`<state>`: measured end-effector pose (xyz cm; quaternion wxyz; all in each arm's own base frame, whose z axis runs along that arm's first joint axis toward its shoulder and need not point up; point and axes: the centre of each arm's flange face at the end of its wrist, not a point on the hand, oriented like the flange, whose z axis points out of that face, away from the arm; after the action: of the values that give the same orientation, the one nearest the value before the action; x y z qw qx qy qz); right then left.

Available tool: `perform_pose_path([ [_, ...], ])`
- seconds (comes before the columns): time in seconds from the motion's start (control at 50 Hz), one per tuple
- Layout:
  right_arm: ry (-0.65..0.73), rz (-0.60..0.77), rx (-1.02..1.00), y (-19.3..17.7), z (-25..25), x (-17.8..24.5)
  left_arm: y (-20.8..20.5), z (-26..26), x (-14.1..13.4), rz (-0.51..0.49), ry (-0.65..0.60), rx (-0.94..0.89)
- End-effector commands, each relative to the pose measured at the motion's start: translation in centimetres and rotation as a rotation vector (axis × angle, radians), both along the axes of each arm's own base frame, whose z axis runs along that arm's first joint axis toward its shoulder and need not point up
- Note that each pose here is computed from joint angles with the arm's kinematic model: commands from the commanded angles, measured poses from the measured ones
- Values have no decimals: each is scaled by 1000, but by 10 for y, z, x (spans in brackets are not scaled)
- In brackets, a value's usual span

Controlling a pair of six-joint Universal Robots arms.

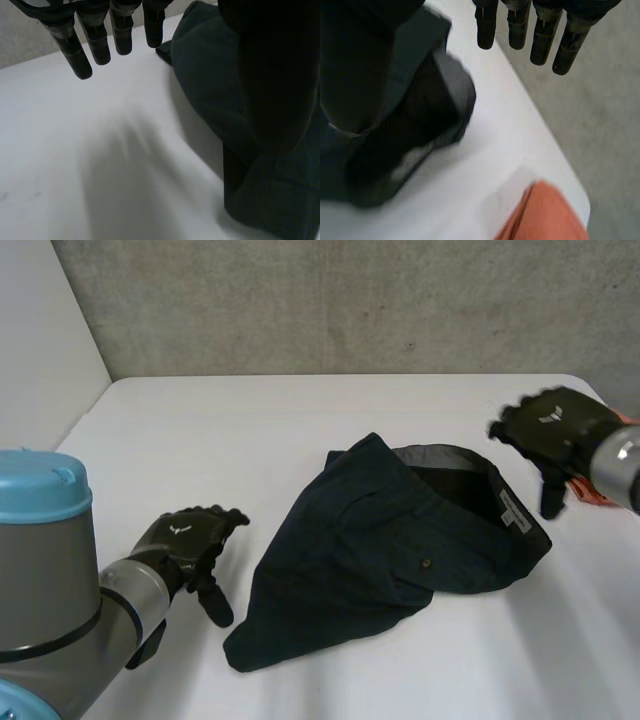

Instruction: Fold the laundry.

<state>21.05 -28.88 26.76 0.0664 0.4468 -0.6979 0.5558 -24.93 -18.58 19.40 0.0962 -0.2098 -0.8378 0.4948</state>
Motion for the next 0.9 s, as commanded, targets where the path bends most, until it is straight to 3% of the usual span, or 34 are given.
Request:
perform_pose_path([
  [0.02, -24, 233, -11, 8, -8, 65, 11, -7, 12, 53, -34, 21],
  [0.18, -2, 375, 12, -2, -44, 112, 21, -19, 14, 48, -54, 65],
  [0.32, -22, 342, 80, -27, -84, 123, 20, -32, 10, 67, -33, 121],
  [0.5, -41, 318, 164, -33, -119, 126, 23, -62, -9, 5, -82, 191],
  [0.64, -49, 309, 191, -36, -133, 127, 14, -61, -19, 24, -71, 117],
  [0.76, -71, 252, 73, -56, -121, 130, -11, -42, -27, 89, -35, -31],
  [0.9, -190, 143, -253, -93, -53, 136, -66, 9, -45, 124, 58, -239],
])
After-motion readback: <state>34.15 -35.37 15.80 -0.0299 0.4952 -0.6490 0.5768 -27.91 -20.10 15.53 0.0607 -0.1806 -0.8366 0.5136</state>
